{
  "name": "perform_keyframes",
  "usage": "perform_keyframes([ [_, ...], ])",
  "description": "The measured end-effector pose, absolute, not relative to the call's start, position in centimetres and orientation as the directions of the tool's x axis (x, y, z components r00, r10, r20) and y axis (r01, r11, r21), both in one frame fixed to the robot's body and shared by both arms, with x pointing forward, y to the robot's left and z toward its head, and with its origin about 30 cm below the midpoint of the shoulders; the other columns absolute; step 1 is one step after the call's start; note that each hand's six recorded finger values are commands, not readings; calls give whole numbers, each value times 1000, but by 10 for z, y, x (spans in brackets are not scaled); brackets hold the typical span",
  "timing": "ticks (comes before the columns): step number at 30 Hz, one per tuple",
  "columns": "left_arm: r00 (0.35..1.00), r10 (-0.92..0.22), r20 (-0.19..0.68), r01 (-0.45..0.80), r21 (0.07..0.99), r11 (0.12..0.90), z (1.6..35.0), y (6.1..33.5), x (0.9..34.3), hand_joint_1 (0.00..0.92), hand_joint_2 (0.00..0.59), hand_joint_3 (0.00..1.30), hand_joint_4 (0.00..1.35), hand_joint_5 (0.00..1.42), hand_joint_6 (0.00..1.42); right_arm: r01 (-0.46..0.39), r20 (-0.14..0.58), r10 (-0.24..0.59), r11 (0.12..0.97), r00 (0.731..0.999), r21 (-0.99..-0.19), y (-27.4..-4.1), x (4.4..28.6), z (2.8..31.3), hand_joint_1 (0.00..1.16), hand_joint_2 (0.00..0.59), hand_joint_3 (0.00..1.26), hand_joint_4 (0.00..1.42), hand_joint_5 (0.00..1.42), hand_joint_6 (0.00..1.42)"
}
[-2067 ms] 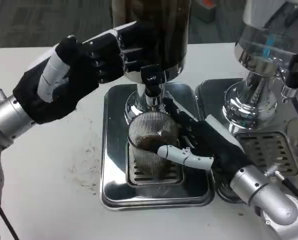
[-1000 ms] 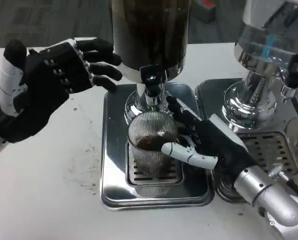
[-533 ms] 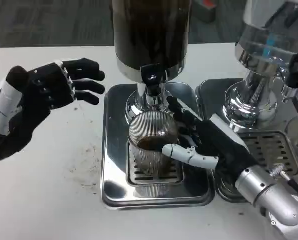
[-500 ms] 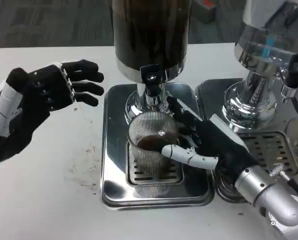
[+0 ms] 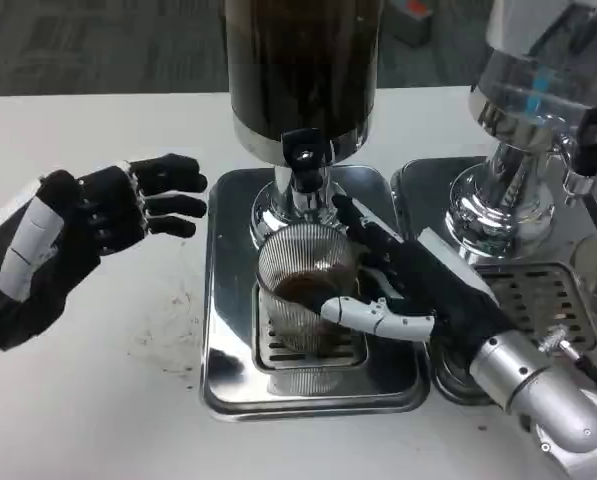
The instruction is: Grasp the cup under the faucet to collect the drink, then remove the cup.
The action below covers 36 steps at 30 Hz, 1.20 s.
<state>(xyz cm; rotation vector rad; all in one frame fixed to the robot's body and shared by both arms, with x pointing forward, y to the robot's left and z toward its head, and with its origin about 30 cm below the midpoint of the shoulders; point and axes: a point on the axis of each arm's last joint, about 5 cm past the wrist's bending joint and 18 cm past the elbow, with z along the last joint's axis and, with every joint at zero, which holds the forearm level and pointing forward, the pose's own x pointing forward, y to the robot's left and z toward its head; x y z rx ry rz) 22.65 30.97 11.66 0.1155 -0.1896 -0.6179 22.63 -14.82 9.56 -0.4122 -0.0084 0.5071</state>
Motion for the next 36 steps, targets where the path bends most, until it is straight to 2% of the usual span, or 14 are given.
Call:
perform_keyframes([
  [3, 800, -588, 121, 567, 166, 807, 114, 309, 226, 0, 122, 296, 242, 282, 345, -469, -92, 473, 794, 876, -386, -148, 226, 96, 539, 169, 0, 0, 0, 48],
  [15, 805, -584, 109, 564, 168, 809, 110, 310, 225, 0, 127, 288, 233, 281, 344, -449, -83, 451, 820, 889, -355, -149, 225, 94, 517, 186, 0, 0, 0, 57],
  [22, 807, -581, 104, 561, 169, 810, 109, 311, 225, 0, 128, 293, 237, 280, 344, -446, -82, 445, 833, 892, -326, -149, 225, 92, 509, 176, 0, 0, 0, 53],
  [36, 807, -585, 82, 564, 189, 804, 110, 313, 227, 0, 129, 303, 251, 290, 344, -457, -82, 456, 829, 886, -321, -151, 224, 89, 494, 159, 0, 0, 0, 48],
])
